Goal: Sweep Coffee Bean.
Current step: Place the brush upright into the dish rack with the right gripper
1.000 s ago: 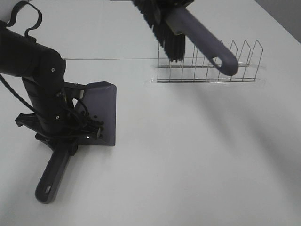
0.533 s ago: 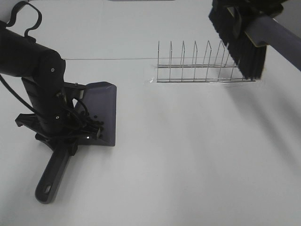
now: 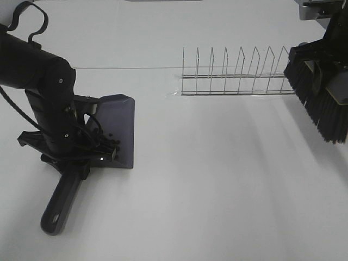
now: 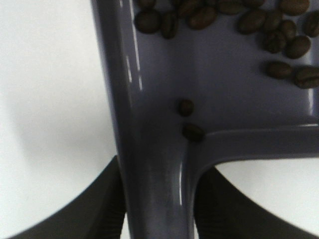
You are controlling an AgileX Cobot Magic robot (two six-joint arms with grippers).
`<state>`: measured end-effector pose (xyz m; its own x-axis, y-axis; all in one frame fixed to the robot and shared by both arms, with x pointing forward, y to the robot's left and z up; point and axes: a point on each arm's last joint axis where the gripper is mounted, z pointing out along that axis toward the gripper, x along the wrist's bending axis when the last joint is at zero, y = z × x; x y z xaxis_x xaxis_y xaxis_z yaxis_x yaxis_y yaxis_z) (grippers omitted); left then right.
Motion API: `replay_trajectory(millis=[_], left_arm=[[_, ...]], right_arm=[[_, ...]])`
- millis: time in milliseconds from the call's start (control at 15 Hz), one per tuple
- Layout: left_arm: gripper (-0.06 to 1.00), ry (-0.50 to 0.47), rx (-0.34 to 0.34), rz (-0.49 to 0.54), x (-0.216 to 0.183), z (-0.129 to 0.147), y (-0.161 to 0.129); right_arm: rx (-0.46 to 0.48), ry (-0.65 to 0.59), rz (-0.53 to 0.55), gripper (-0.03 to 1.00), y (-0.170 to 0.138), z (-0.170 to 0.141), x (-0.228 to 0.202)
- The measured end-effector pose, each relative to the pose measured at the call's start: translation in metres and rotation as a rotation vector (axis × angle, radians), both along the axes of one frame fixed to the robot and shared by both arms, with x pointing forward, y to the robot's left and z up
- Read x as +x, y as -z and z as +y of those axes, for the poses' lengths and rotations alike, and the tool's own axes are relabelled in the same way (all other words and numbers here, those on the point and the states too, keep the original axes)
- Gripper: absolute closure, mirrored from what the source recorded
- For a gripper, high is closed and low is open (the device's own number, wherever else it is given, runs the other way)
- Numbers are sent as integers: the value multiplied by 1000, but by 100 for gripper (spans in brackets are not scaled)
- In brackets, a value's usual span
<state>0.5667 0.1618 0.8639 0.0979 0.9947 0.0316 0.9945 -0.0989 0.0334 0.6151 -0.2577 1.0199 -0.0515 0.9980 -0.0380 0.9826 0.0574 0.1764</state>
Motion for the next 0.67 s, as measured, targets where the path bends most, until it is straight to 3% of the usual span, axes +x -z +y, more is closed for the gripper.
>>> replay_trajectory(millis=[467, 667], left_arm=[[56, 1, 0, -1, 0, 0, 0], [56, 2, 0, -1, 0, 0, 0]], right_arm=[[46, 11, 0, 63, 39, 6, 20], [54, 3, -6, 63, 42, 12, 22]])
